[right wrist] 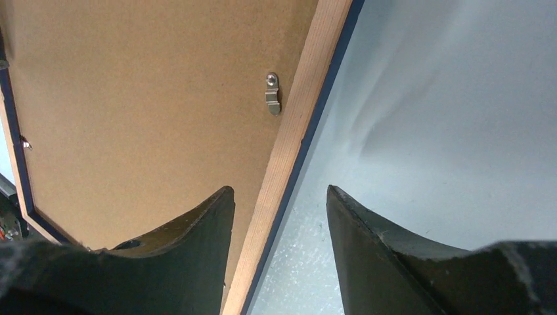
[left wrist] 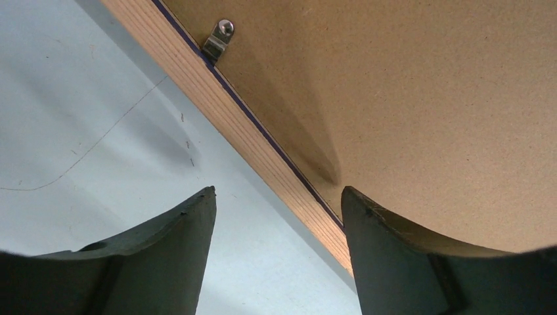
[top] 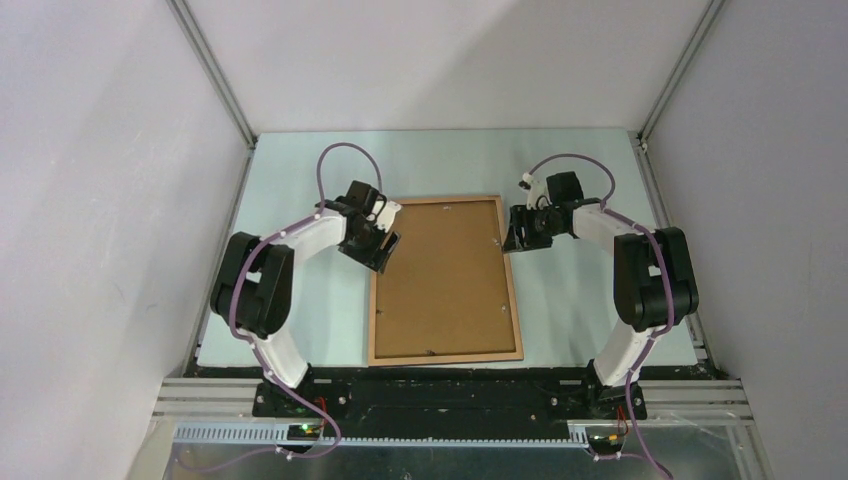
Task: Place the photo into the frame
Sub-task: Install the photo frame at the center of the board.
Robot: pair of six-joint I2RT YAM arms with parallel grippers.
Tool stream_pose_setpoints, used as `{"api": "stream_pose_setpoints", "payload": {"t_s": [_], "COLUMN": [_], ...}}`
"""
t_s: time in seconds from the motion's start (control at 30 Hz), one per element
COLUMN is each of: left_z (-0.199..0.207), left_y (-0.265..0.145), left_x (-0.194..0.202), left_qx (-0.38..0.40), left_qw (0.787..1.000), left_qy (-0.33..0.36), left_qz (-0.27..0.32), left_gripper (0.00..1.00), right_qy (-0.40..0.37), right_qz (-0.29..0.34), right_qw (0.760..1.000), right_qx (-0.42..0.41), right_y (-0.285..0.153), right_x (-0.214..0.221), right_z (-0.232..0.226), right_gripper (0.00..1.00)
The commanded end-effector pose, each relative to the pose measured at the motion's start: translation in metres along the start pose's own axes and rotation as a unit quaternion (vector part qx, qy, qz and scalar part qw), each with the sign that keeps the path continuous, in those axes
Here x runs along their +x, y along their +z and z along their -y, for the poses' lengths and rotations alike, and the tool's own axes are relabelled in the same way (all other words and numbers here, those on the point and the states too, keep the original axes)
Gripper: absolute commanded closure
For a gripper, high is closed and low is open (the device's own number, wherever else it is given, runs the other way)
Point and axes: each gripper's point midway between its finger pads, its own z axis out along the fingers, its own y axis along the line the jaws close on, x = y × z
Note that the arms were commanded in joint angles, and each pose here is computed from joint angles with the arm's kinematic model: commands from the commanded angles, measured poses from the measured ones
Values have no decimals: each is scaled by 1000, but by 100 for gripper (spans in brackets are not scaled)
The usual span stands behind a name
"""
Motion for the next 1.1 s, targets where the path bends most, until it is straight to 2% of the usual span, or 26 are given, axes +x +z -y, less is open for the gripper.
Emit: {"api": "stream_pose_setpoints", "payload": {"t_s": [0.0,0.03,0.1,0.47,0.7,0.87,1.07], "left_z": [3,4,6,13,13,13,13], "left_y": [-3,-3,-3,0,2,3,2], "left_x": [-17,-17,-16,-11,-10,-9,-10], "left_qx": [18,21,26,45,49,50,51], "left_qw": [999,999,999,999,998,998,998], "left_qy": [-15,-15,-16,-20,-22,-22,-22], "left_qz": [27,28,28,23,20,20,21], "left_gripper": [29,31,41,66,76,88,94], "right_qy": [-22,-20,-21,-34,-54,-56,-56], "right_qz": [30,26,23,0,-17,-26,-40], "right_qw": [999,999,999,999,995,993,991], "right_qx": [12,13,13,29,81,102,114], "right_y": [-12,-12,-10,12,27,35,41], "right_x": [-29,-28,-30,-36,-38,-40,-40], "right_z": [-9,-9,-10,-11,3,11,14], "right_gripper": [41,41,41,41,42,43,46]}}
